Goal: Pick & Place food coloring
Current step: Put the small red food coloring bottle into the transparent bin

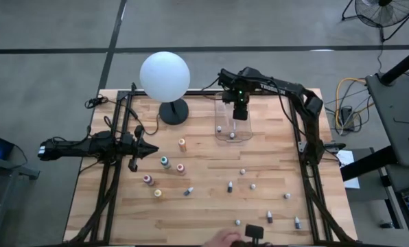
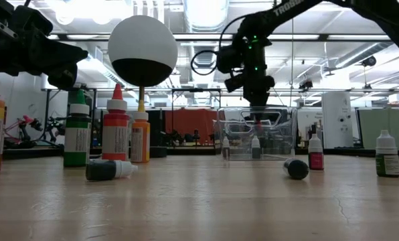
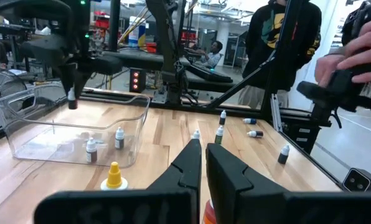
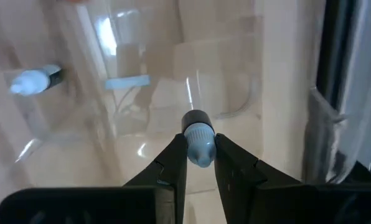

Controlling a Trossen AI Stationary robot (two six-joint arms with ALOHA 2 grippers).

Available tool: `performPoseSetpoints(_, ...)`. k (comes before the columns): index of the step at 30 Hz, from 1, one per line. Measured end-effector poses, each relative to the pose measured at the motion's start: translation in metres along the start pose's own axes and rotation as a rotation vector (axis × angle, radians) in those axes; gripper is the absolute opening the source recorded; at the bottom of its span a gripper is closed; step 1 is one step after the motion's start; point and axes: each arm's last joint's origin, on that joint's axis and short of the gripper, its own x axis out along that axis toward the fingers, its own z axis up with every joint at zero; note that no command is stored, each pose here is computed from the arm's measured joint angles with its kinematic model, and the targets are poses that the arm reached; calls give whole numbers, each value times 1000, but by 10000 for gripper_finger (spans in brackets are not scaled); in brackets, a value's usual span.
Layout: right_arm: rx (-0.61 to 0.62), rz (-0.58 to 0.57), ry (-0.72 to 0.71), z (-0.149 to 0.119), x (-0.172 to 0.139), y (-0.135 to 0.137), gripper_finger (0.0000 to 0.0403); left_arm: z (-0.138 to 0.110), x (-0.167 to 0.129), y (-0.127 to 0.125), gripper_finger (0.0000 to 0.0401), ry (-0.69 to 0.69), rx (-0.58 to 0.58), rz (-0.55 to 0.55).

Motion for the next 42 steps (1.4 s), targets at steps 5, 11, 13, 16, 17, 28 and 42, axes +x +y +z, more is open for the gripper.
performPoseSetpoints(5, 28, -11, -35, 1, 3, -10, 59, 0, 0, 0, 0, 0, 0, 0)
performPoseSetpoints(11, 30, 42, -126, 9, 4, -9, 59, 0, 0, 0, 0, 0, 0, 0)
performPoseSetpoints(13, 40, 56, -146, 12, 6, -7, 59, 0, 0, 0, 0, 0, 0, 0)
performPoseSetpoints(16, 36, 66, -137, 17, 12, -1, 59, 0, 0, 0, 0, 0, 0, 0)
performPoseSetpoints(17, 30, 70, -132, 19, 14, 1, 59, 0, 0, 0, 0, 0, 0, 0)
performPoseSetpoints(28, -28, 78, -120, 31, 24, 21, 59, 0, 0, 0, 0, 0, 0, 0)
performPoseSetpoints(42, -10, 99, -32, 21, 45, 30, 59, 0, 0, 0, 0, 0, 0, 0)
